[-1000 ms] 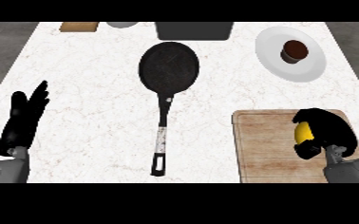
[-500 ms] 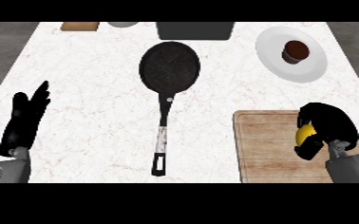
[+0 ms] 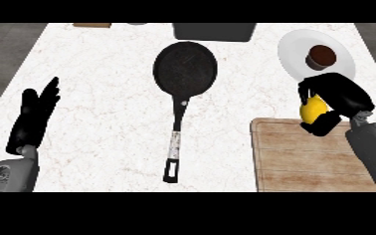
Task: Pick the lemon from the cutting board and place it in the pan
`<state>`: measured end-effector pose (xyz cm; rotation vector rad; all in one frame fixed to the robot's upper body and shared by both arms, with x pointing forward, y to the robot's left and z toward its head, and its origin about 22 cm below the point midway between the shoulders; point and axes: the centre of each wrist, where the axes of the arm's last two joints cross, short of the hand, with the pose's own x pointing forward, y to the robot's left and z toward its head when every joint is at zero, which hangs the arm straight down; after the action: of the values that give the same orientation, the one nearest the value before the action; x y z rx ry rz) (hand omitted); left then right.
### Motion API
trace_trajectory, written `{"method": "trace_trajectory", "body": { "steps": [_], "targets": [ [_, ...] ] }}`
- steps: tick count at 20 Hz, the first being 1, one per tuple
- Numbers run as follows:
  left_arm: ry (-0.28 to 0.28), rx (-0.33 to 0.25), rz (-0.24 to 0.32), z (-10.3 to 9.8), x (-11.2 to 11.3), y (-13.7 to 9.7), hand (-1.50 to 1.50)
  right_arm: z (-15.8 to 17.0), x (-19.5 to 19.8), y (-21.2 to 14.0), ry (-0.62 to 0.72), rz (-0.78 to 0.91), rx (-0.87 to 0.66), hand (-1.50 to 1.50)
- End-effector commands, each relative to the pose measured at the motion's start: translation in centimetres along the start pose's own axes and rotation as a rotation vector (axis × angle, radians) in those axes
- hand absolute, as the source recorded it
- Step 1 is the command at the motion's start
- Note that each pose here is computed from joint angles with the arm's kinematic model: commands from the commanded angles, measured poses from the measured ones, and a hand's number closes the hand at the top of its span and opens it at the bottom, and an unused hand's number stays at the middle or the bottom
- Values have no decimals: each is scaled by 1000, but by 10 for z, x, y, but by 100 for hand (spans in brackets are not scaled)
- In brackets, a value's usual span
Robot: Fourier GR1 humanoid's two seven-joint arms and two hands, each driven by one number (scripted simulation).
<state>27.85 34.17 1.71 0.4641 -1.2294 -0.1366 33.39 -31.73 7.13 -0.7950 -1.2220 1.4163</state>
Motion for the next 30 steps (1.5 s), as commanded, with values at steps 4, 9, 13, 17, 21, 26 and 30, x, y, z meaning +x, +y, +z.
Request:
{"method": "trace_trajectory", "body": {
  "steps": [4, 9, 13, 17, 21, 26, 30],
  "targets": [
    [7, 34, 3, -7, 3, 0, 0, -27, 14, -47, -333, -140, -416, 150],
    [13, 18, 14, -4, -15, 5, 0, -61, 20, -63, -425, -184, -423, 150],
    [16, 12, -7, 2, -5, -13, 0, -89, 40, -70, -437, -236, -394, 150],
    [14, 44, 3, 0, -2, -4, 0, -108, 100, -62, -433, -328, -368, 150],
    [13, 13, -4, 8, -5, -13, 0, -134, 124, -49, -401, -404, -345, 150],
    [-10, 23, 9, -5, -2, -17, 0, -152, 174, -47, -407, -465, -300, 150],
    [-8, -5, 1, -3, 11, -17, 0, -159, 199, -34, -374, -444, -250, 150]
  ]
}}
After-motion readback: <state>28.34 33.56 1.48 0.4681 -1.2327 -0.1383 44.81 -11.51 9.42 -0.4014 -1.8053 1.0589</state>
